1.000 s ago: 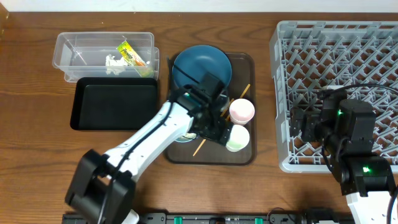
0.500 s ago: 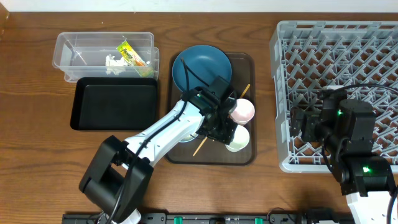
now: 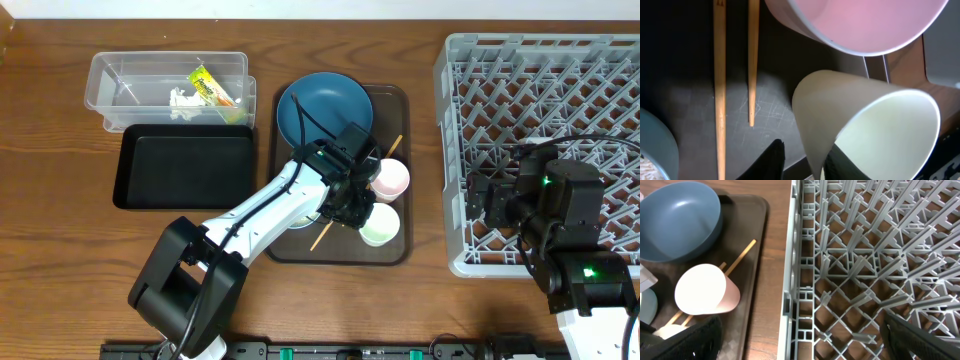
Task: Sort waste into correct bins and load items into the dishwasher rack
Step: 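Move the left gripper to the cream cup and grasp it, then lift the cream cup and hand it from the left gripper to the right gripper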
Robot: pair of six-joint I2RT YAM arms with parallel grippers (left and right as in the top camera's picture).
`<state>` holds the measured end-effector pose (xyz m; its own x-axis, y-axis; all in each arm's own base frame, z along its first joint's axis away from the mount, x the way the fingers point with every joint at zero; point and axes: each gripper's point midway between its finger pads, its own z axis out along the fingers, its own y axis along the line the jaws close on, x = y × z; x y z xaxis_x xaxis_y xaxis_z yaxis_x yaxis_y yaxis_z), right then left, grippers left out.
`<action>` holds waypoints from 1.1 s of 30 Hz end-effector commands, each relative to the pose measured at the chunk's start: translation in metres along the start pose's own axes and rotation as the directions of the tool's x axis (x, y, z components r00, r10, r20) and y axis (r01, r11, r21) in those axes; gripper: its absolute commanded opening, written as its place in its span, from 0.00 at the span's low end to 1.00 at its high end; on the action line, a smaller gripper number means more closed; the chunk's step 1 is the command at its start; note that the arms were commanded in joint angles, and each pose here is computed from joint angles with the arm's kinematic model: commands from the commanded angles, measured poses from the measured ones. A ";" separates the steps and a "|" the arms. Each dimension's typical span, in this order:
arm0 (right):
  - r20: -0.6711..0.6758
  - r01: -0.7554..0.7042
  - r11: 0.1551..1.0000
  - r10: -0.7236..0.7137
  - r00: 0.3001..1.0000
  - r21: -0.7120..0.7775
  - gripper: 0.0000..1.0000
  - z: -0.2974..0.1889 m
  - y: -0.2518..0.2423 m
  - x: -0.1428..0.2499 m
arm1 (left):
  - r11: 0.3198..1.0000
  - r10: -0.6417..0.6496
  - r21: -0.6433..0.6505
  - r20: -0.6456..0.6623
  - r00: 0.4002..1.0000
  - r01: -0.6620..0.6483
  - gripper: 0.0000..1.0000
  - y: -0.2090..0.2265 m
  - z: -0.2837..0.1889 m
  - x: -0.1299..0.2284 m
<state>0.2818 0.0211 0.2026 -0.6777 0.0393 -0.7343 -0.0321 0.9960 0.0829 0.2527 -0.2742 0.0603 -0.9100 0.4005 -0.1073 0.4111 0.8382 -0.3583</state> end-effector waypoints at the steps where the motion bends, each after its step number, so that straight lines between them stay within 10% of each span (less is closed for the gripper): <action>1: 0.013 -0.010 1.000 0.010 1.000 0.006 0.99 -0.003 0.000 -0.005 | 1.000 0.002 -0.005 -0.015 1.000 -0.002 0.25 0.002 0.004 0.003; 21: 0.009 -0.009 1.000 0.009 1.000 0.006 0.99 -0.003 0.000 -0.004 | 1.000 -0.008 -0.012 -0.033 0.999 0.008 0.06 0.009 0.004 0.014; 33: 0.049 -0.068 0.998 0.068 0.996 -0.006 0.99 -0.003 0.002 -0.014 | 0.975 -0.123 0.213 0.308 0.943 0.058 0.06 0.012 -0.144 -0.014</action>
<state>0.2847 0.0212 0.2059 -0.6650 0.0589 -0.7445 -0.0206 0.9951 0.0971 0.2735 -0.2191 0.1489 -0.9403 0.2116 -0.2666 0.3161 0.8334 -0.4533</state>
